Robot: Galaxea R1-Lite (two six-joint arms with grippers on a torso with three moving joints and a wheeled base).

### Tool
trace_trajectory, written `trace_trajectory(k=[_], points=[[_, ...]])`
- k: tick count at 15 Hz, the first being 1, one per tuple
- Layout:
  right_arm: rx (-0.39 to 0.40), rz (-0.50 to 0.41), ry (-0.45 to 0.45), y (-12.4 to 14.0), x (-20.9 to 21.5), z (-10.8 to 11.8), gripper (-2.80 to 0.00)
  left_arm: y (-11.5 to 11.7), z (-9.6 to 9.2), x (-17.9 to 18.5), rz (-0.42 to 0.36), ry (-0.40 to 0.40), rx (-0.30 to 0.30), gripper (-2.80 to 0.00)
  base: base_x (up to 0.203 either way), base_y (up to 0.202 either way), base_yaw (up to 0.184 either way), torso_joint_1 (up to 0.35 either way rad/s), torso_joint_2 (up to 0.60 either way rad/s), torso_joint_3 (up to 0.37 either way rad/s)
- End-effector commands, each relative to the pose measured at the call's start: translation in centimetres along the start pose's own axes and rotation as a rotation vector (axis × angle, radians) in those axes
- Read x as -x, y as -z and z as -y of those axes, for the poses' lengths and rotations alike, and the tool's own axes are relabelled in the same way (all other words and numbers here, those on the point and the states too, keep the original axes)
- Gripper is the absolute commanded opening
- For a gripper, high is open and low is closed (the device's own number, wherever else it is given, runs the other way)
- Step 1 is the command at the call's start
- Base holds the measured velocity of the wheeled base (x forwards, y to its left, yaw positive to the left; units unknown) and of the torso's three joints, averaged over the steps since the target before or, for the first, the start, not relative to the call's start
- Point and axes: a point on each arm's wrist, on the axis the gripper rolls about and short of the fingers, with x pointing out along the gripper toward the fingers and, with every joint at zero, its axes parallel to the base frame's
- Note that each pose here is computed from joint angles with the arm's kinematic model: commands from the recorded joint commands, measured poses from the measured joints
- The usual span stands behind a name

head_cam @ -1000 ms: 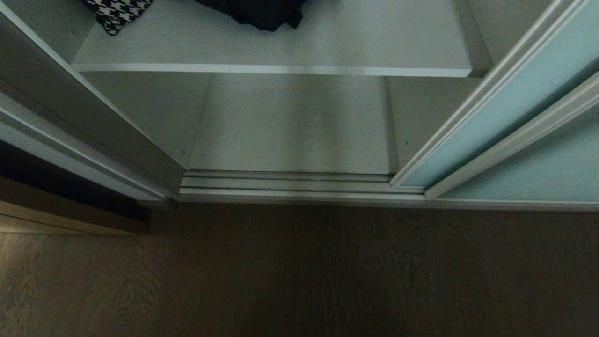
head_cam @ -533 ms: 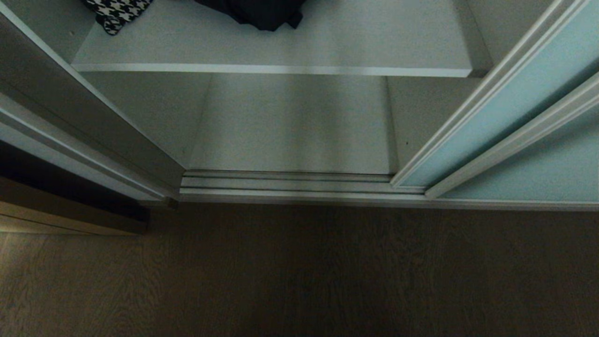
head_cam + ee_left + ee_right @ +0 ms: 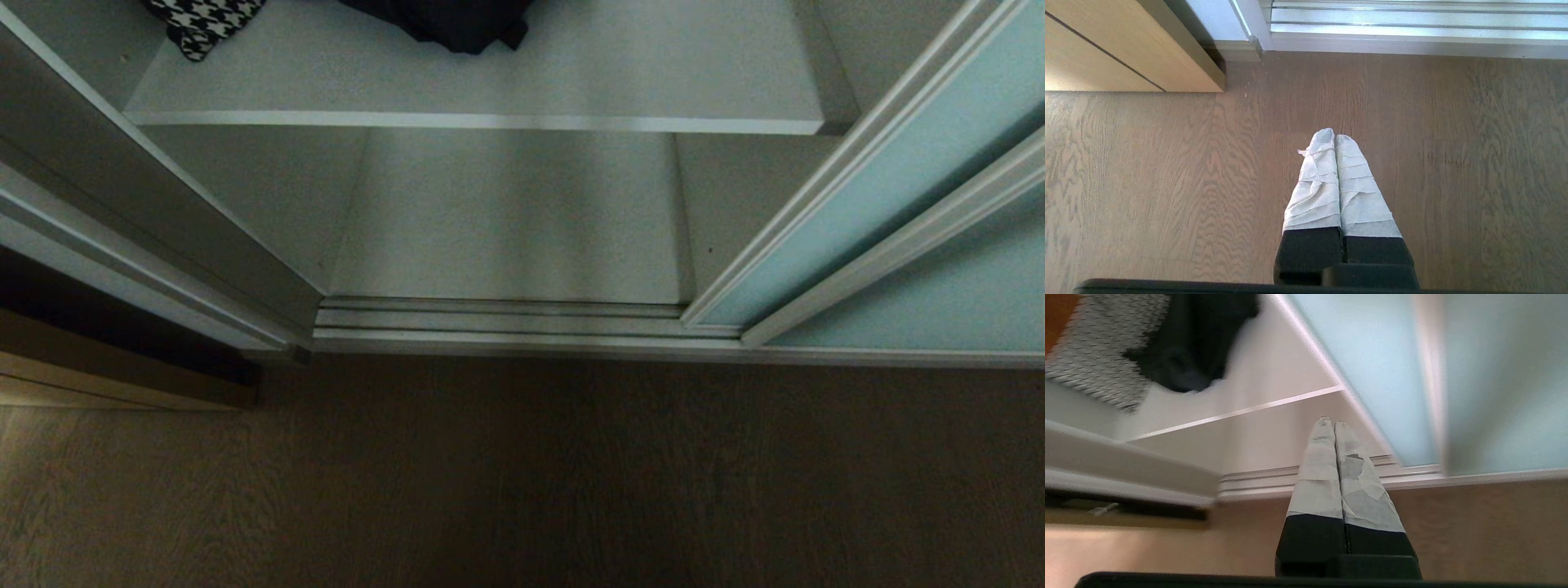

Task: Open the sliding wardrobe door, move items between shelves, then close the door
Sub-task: Close the door

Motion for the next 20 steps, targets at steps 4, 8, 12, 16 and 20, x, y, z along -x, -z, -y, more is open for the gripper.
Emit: trace_trajectory(k=[4, 8, 12, 16, 20], points=[[0.065, 0.072, 0.218, 0.4, -1.2, -0.5, -2.80, 0.0, 0.0, 0.0, -0.002, 0.000, 0.000, -2.80, 0.000, 0.000, 0.000, 0.000, 0.00, 0.000], [0.106, 0.155, 0.371, 0.3, -1.3, -0.9, -2.80, 0.0, 0.0, 0.0, -0.002, 0.000, 0.000, -2.80, 0.000, 0.000, 0.000, 0.000, 0.00, 0.000], [0.132, 0.203, 0.445, -0.3, -2.5, -0.9, -2.80, 0.0, 0.0, 0.0, -0.002, 0.000, 0.000, -2.80, 0.000, 0.000, 0.000, 0.000, 0.00, 0.000], [0.205, 0.192, 0.465, -0.6, -5.1, -0.1, -2.80, 0.0, 0.0, 0.0, -0.002, 0.000, 0.000, -2.80, 0.000, 0.000, 0.000, 0.000, 0.00, 0.000], [0.228, 0.136, 0.393, -1.2, -7.4, 1.6, -2.80, 0.0, 0.0, 0.0, -0.002, 0.000, 0.000, -2.80, 0.000, 0.000, 0.000, 0.000, 0.00, 0.000]])
